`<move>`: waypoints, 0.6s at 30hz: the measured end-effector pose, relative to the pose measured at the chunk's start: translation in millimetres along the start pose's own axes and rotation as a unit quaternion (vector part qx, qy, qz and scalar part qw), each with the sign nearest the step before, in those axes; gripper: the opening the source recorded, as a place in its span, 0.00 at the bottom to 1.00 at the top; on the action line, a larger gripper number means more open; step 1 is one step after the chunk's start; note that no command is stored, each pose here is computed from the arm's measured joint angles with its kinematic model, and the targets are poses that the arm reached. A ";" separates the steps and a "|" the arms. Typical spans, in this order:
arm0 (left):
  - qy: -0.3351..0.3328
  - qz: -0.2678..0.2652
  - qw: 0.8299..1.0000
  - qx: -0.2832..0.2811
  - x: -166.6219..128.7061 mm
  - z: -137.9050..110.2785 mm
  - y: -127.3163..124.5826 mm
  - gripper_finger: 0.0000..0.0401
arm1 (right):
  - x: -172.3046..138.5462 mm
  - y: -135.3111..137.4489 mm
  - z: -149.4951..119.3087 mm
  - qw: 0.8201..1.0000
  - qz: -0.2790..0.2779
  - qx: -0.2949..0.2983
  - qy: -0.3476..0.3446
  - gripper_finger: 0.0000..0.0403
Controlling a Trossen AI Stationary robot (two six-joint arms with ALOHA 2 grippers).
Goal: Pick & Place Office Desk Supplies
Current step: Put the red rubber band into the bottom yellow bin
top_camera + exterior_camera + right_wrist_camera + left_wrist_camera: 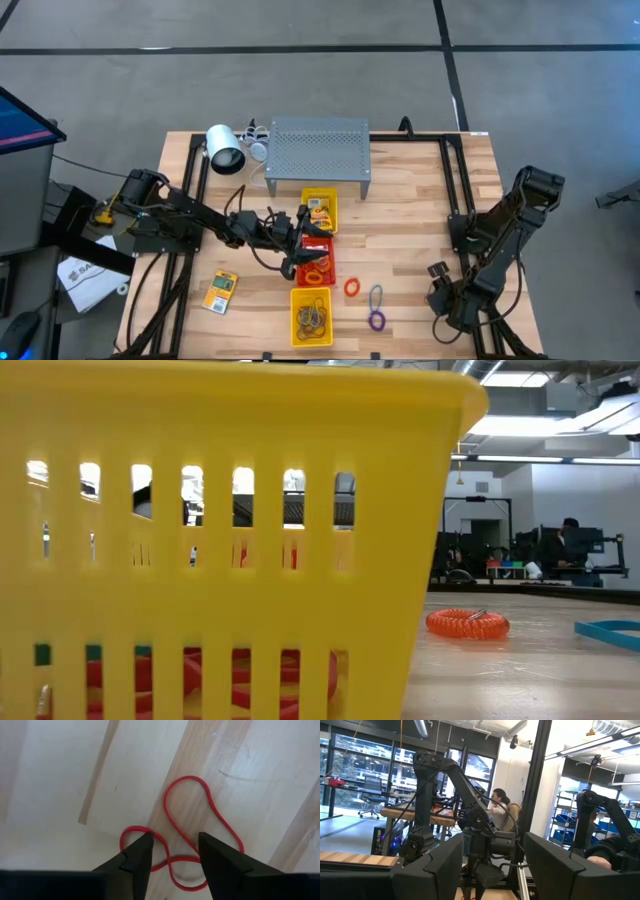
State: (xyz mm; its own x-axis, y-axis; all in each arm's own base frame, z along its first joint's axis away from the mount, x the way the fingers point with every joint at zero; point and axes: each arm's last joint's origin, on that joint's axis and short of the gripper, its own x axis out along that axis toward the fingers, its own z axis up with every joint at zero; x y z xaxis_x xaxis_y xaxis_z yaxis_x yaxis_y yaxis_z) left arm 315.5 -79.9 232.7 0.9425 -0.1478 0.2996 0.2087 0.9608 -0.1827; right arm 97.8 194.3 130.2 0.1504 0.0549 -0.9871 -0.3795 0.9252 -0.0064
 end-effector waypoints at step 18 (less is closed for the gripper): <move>0.000 0.000 1.000 0.000 0.0 0.0 0.0 0.51 | 0.7 -0.5 0.5 1.000 -0.001 0.003 -0.002 0.02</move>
State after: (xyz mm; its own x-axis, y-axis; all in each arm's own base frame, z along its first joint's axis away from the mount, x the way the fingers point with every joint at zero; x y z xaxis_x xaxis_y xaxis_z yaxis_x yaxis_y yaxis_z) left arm 315.5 -79.9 232.7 0.9425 -0.1478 0.2997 0.2089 0.9607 -0.1830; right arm 98.6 194.0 129.6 0.1541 0.0539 -0.9866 -0.3730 0.9278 -0.0075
